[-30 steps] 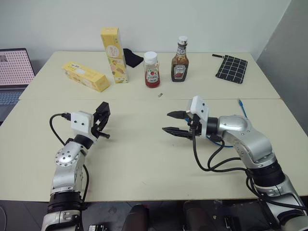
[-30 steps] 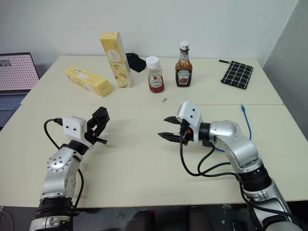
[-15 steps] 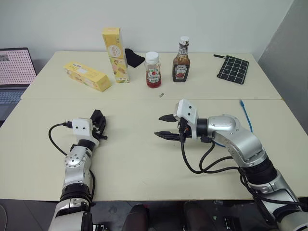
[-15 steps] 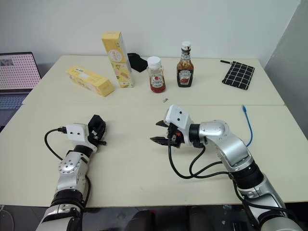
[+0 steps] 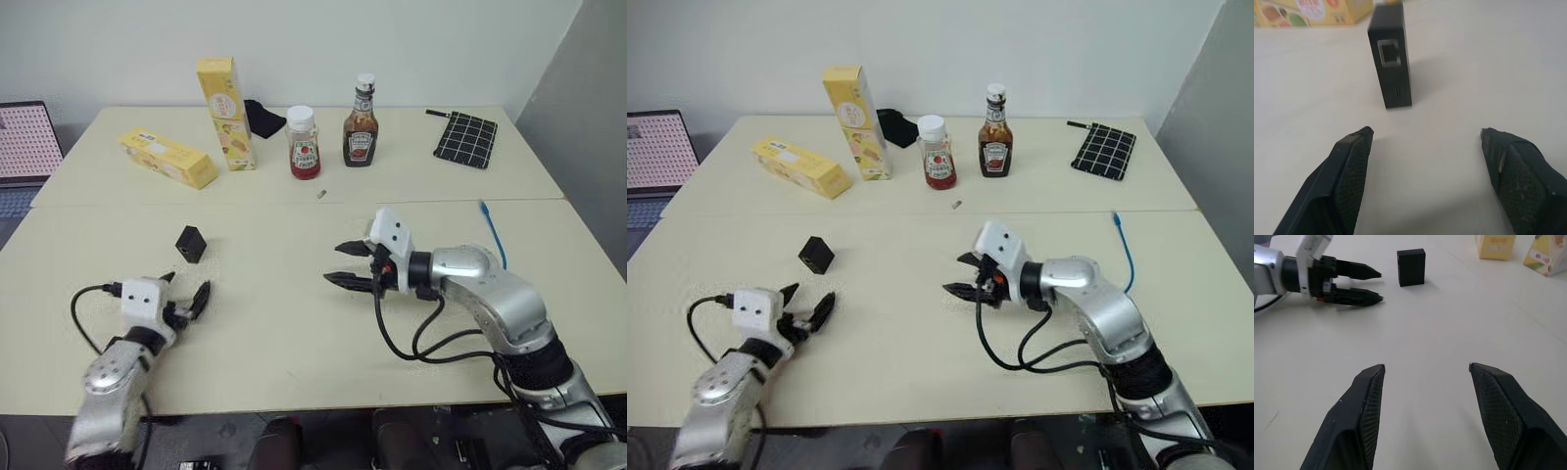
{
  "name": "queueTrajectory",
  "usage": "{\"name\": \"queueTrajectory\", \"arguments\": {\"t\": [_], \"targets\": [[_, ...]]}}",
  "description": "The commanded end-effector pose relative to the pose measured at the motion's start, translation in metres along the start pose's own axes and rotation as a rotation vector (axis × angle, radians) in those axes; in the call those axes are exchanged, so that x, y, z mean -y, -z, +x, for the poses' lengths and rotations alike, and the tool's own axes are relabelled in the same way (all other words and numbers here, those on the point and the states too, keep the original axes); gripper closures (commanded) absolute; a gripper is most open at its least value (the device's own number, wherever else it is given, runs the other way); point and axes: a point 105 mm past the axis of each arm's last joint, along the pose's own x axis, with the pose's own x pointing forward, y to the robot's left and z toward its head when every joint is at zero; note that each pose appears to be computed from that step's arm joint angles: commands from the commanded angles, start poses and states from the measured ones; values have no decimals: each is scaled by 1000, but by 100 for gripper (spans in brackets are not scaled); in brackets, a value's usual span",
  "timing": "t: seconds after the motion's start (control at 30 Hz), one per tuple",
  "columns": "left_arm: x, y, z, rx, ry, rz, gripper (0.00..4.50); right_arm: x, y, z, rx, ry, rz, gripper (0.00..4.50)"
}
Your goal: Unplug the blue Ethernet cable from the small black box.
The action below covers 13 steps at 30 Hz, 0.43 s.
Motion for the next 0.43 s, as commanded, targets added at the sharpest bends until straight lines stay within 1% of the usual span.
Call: {"name": "queueTrajectory", "arguments": {"t": [0.03,0.13,0.27,0.33,0.43], "targets": [[2,-36,-18,17,119,44,77,15,-7,-26,15,77,-10,158],[-8,-55,-29,-4,178,105,77,35,-3,-47,-10,153,19,158],[-26,-78,-35,-8,211,159,77,58,1,-69,-27,242,65,158],[-32,-88,-35,-8,232,179,77,63,4,-78,-46,255,75,158],[-30,-93,-36,-25,304,183,77,64,6,-83,-77,243,70,158]]}}
